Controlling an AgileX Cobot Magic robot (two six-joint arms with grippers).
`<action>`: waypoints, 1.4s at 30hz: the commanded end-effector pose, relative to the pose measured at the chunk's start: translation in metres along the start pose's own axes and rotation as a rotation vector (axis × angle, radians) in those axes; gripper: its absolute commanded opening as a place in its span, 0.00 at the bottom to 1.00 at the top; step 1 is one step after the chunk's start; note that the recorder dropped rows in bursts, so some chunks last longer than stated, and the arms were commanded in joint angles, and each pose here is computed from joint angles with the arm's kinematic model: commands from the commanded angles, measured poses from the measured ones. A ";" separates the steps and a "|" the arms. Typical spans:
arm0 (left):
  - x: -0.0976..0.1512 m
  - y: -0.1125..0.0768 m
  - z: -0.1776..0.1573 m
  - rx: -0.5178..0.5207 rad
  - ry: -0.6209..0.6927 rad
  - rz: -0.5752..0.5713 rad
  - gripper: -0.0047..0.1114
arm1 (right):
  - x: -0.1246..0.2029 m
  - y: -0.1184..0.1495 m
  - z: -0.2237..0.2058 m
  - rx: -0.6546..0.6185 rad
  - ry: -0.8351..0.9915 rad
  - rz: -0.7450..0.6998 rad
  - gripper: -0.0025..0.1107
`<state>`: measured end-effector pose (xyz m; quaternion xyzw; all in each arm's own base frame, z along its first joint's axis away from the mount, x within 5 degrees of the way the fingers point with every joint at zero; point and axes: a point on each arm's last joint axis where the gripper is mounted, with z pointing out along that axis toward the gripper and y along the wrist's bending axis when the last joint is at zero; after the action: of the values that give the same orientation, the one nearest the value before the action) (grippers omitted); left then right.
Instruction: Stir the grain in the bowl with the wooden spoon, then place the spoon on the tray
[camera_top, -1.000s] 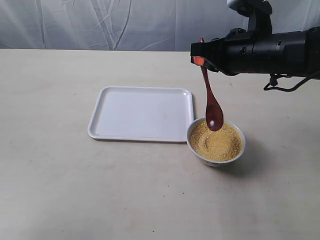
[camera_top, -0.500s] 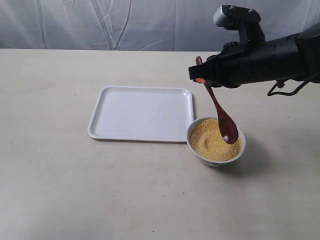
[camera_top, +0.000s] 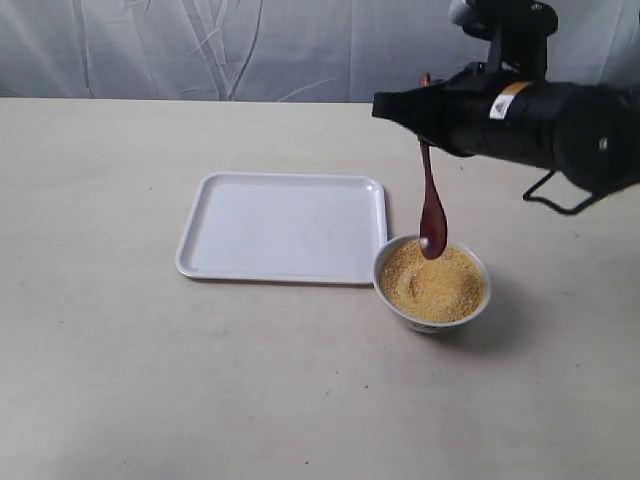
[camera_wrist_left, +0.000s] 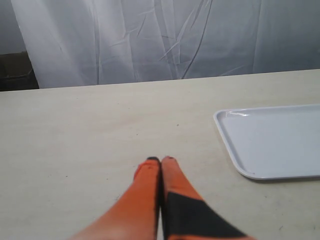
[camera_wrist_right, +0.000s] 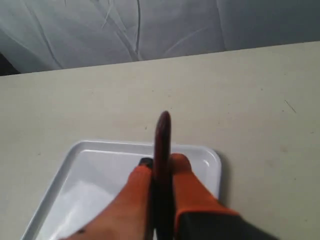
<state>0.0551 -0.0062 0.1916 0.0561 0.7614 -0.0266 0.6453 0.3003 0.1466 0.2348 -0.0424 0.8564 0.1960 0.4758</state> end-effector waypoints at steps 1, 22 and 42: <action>0.000 0.000 0.000 0.000 -0.011 -0.003 0.04 | 0.030 -0.012 -0.008 -0.082 -0.107 0.043 0.01; 0.000 0.000 0.000 0.000 -0.011 -0.003 0.04 | 0.043 -0.067 -0.001 -0.259 -0.329 0.044 0.01; 0.000 0.000 0.000 0.000 -0.011 -0.003 0.04 | 0.070 -0.065 0.018 -0.386 -0.292 0.117 0.01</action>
<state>0.0551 -0.0062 0.1916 0.0561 0.7614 -0.0266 0.6453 0.2950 0.1028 0.1387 -0.0577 0.7402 0.3801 0.5516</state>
